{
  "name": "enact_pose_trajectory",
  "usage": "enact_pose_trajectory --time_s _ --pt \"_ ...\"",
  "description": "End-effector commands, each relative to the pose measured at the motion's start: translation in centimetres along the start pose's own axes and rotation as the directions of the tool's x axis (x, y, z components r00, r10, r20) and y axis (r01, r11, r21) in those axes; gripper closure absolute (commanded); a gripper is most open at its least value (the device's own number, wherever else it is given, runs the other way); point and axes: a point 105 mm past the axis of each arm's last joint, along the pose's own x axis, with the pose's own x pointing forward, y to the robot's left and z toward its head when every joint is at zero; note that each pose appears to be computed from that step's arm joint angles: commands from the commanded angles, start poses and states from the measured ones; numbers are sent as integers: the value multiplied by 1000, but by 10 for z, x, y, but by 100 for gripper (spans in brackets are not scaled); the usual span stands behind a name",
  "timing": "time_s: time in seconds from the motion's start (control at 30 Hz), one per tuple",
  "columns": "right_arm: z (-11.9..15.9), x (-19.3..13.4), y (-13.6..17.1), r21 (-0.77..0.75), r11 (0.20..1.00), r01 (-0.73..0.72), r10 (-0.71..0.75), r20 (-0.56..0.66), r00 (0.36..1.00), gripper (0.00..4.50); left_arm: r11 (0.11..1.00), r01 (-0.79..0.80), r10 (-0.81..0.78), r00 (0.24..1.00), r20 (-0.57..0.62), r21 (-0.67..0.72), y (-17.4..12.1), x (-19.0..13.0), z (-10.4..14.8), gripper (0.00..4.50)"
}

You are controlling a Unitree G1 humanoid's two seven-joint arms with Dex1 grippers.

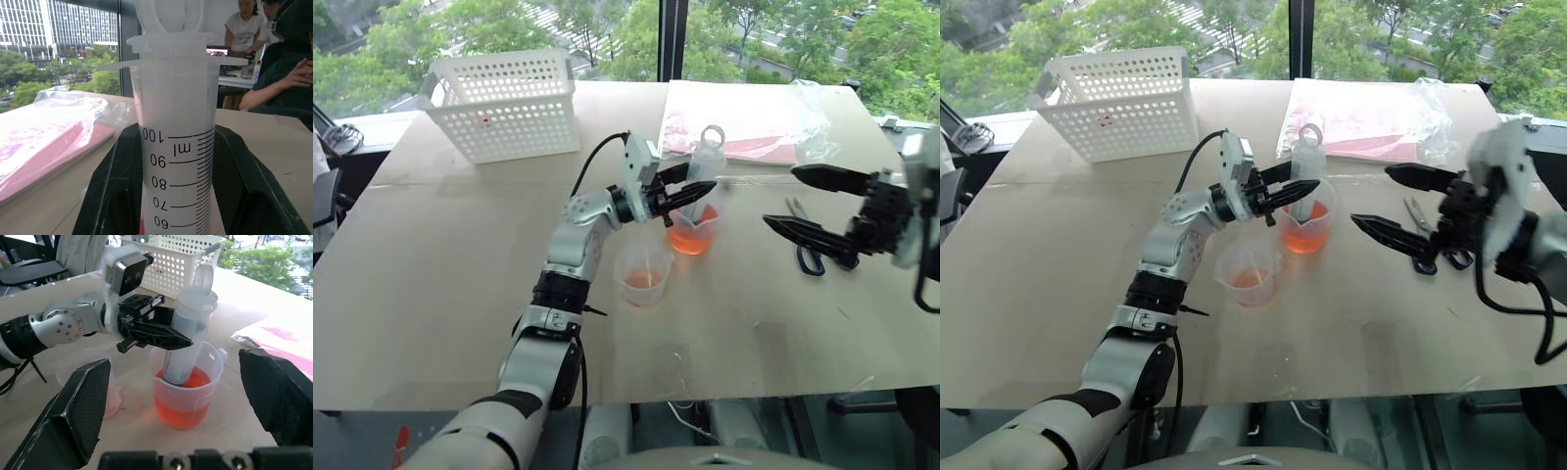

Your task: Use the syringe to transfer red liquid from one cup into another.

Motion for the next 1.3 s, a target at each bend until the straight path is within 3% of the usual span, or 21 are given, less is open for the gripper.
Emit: enact_pose_trajectory --time_s 0.03,0.07,0.13,0.3,0.37,0.83,0.97,1.07,1.17,1.2,1.3 --pt "12 21 -18 8 997 71 -71 -6 997 0 999 28 -29 999 39 35 -6 5 10 317" --pt "16 28 -22 4 996 86 -86 -2 996 57 999 27 -28 999 39 35 -6 5 9 317" --pt "23 39 -26 -1 995 102 -102 5 995 122 999 25 -27 999 38 36 -7 5 8 317" --pt "30 58 -32 16 993 121 -121 -2 993 122 999 16 -17 999 32 44 -8 6 7 317" --pt "32 61 -31 11 994 113 -113 -3 994 191 999 12 -13 999 33 46 -9 6 7 317" --pt "37 70 -25 -66 986 150 -152 -34 988 191 998 -7 6 999 33 56 -10 7 7 317" --pt "29 75 -26 -181 958 223 -240 -75 968 191 998 -12 10 999 34 63 -11 8 7 317" --pt "27 79 -26 -244 937 252 -279 -84 957 281 998 -11 8 999 36 64 -13 9 7 317" --pt "26 82 -21 -261 933 246 -276 -86 957 424 998 -13 10 999 37 63 -14 9 8 317" --pt "27 82 -19 -274 930 243 -275 -85 958 447 998 -14 12 999 36 63 -13 9 8 317" --pt "32 84 -17 -290 925 246 -276 -68 959 447 998 -16 14 999 35 61 -14 8 7 317"
